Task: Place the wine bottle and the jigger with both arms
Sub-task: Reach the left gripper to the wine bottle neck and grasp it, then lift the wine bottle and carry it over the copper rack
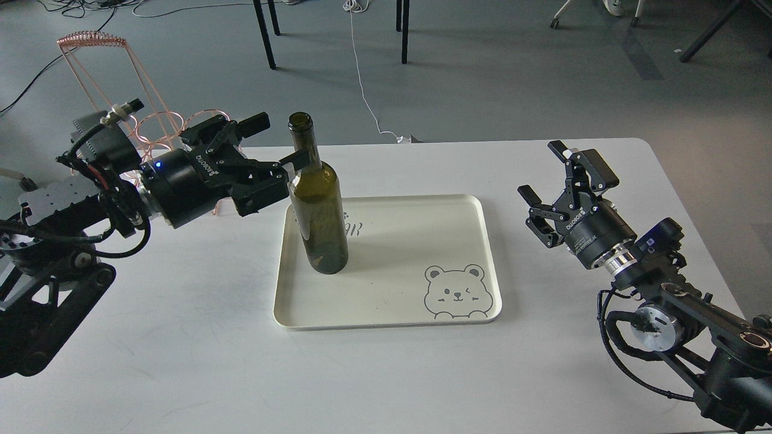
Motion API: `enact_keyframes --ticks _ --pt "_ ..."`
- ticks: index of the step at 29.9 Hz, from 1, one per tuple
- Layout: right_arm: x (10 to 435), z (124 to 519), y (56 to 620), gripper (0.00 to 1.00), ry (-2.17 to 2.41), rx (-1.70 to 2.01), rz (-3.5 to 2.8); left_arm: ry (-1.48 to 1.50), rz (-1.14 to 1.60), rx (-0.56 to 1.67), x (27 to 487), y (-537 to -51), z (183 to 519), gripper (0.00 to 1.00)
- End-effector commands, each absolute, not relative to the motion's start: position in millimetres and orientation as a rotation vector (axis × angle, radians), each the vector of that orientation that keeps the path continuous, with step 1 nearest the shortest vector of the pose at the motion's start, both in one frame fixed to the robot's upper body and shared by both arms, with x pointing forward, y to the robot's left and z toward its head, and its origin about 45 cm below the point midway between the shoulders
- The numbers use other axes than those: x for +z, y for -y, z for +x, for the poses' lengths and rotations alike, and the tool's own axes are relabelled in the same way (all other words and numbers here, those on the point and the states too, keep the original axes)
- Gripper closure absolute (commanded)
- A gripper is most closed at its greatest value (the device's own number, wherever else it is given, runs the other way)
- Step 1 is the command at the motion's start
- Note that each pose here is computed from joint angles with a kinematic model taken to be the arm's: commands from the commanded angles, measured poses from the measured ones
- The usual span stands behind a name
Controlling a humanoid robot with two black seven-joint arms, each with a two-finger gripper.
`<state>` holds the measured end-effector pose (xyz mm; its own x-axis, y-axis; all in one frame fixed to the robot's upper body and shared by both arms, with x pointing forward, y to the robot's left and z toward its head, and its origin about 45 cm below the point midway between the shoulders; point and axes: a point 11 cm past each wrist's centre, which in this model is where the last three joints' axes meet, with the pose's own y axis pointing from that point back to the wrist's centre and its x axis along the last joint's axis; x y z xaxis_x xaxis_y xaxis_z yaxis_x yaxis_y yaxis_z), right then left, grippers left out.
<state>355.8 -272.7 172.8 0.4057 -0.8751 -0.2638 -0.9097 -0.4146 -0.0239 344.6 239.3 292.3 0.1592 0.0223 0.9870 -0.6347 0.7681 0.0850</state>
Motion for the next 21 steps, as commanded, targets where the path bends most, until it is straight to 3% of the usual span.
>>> enact_keyframes --ticks 1,10,13,16,18,21 --pt "173 356 273 0.01 -1.61 0.311 -2.489 1.335 0.537 0.496 290 -230 344 0.02" --pt "172 356 273 0.01 -1.611 0.309 -2.493 1.331 0.522 0.47 286 -214 357 0.03" --pt "172 356 273 0.01 -1.611 0.309 -2.493 1.329 0.519 0.476 287 -212 360 0.07" --pt "172 355 273 0.01 -1.609 0.311 -2.495 1.325 0.519 0.467 284 -210 359 0.29" --pt "170 354 273 0.01 -1.613 0.315 -2.495 1.329 0.516 0.461 282 -209 358 0.56" --pt "169 353 273 0.01 -1.613 0.319 -2.495 1.339 0.513 0.468 284 -209 359 0.71"
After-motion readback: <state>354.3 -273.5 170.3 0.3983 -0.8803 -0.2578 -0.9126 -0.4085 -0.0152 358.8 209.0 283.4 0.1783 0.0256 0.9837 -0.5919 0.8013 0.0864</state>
